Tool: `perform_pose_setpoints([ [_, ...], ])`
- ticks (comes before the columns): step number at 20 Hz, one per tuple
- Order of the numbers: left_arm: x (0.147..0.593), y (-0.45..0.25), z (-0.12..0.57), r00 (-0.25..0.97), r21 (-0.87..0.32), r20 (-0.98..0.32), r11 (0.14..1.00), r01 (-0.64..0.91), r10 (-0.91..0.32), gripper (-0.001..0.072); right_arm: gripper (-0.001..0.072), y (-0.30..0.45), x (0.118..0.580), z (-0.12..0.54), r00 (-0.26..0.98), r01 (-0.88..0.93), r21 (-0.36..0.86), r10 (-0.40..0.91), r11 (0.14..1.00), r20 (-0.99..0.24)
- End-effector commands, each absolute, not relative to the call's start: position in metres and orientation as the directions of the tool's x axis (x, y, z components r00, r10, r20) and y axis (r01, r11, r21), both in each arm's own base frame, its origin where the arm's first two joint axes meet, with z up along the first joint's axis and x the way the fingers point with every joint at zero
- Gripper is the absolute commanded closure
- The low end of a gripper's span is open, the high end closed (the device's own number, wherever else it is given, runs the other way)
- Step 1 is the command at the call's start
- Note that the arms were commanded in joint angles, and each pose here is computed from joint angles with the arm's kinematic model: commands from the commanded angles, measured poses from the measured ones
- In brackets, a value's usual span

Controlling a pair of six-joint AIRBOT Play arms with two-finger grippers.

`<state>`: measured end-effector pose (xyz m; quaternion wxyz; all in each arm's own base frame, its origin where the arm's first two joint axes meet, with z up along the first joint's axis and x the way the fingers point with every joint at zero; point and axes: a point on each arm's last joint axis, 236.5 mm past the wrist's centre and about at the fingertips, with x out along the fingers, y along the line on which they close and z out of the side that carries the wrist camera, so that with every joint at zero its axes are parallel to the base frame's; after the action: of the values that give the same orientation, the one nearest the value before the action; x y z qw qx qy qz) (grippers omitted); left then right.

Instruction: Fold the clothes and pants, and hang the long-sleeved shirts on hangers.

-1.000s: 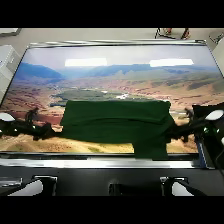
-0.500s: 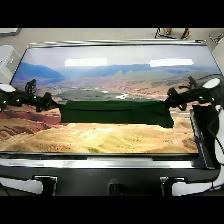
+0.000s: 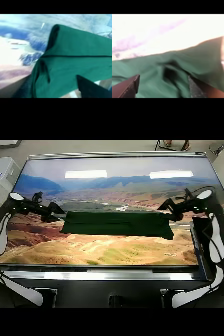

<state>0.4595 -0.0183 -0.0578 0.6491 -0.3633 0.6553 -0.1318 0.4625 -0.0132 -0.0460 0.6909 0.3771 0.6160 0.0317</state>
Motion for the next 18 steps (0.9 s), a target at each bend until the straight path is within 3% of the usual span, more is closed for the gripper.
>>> perform_pose_setpoints([
  [1, 0.444, 0.009, -0.031, 0.08, -0.66, -0.735, 0.682, -0.316, -0.673, -0.0008, 0.0005, -0.065, 0.408, -0.051, 0.109, 0.506, 0.486, 0.506, 0.713, -0.855],
  [3, 0.444, 0.015, -0.013, 0.116, -0.661, -0.741, 0.688, -0.3, -0.662, -0.0008, 0.0003, -0.072, 0.389, -0.07, 0.067, 0.549, 0.458, 0.509, 0.699, -0.858],
  [7, 0.445, 0.004, 0.023, 0.164, -0.66, -0.751, 0.716, -0.229, -0.64, -0.0008, 0.0, -0.068, 0.394, -0.096, 0.109, 0.551, 0.464, 0.491, 0.694, -0.864],
  [13, 0.443, -0.039, 0.041, 0.14, -0.657, -0.754, 0.743, -0.131, -0.642, -0.0008, 0.0, -0.014, 0.418, -0.088, 0.17, 0.507, 0.681, 0.713, 0.529, -0.68],
  [18, 0.437, -0.083, 0.042, 0.077, -0.657, -0.753, 0.751, -0.064, -0.653, -0.0008, 0.0012, 0.022, 0.416, -0.084, 0.107, 0.416, 0.71, 0.745, 0.568, -0.659],
])
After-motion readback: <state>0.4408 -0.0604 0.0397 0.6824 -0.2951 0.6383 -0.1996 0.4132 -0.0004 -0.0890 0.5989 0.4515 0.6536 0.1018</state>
